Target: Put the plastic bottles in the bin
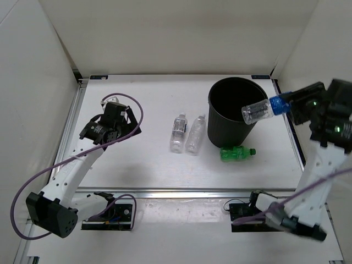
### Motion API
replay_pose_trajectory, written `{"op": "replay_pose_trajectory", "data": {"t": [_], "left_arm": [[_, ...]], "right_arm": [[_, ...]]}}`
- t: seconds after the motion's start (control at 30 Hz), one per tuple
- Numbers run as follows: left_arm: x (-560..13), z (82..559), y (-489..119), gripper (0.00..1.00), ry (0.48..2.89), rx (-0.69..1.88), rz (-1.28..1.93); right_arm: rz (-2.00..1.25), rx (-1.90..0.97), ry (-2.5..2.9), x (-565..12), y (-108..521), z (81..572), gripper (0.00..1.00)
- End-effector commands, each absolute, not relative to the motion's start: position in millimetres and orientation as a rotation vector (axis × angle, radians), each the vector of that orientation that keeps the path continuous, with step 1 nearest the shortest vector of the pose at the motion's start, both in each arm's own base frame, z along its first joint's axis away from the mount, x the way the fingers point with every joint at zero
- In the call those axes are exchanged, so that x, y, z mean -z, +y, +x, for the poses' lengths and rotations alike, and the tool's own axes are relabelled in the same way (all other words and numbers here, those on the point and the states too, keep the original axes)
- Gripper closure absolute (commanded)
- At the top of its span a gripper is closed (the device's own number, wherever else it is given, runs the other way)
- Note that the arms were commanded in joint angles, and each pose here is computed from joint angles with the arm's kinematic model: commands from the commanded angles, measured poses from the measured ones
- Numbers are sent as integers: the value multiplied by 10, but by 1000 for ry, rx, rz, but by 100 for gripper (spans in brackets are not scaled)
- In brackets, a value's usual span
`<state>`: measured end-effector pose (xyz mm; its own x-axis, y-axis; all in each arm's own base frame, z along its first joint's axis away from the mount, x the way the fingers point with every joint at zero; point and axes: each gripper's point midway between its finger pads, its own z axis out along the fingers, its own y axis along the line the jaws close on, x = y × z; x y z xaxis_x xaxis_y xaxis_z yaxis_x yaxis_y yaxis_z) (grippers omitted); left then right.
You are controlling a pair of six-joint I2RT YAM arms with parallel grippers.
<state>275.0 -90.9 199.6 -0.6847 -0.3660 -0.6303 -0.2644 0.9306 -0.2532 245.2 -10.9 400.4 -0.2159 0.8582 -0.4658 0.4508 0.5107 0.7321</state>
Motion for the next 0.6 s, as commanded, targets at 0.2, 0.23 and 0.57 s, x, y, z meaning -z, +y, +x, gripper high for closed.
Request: {"op": "replay_pose_trajectory", "data": {"t": [0.2, 0.23, 0.57], "left_arm": [[-2160, 2903, -1044, 0, 2332, 210, -380], [-2160, 2903, -1044, 0, 2332, 210, -380], [-2170, 2934, -961, 0, 2319, 149, -389]], "right_arm": [[839, -313, 1949, -3950, -133, 3669, 43], [823, -312, 1957, -3962, -63, 3653, 29], [1151, -304, 1893, -3591, -521, 2744, 0]]}}
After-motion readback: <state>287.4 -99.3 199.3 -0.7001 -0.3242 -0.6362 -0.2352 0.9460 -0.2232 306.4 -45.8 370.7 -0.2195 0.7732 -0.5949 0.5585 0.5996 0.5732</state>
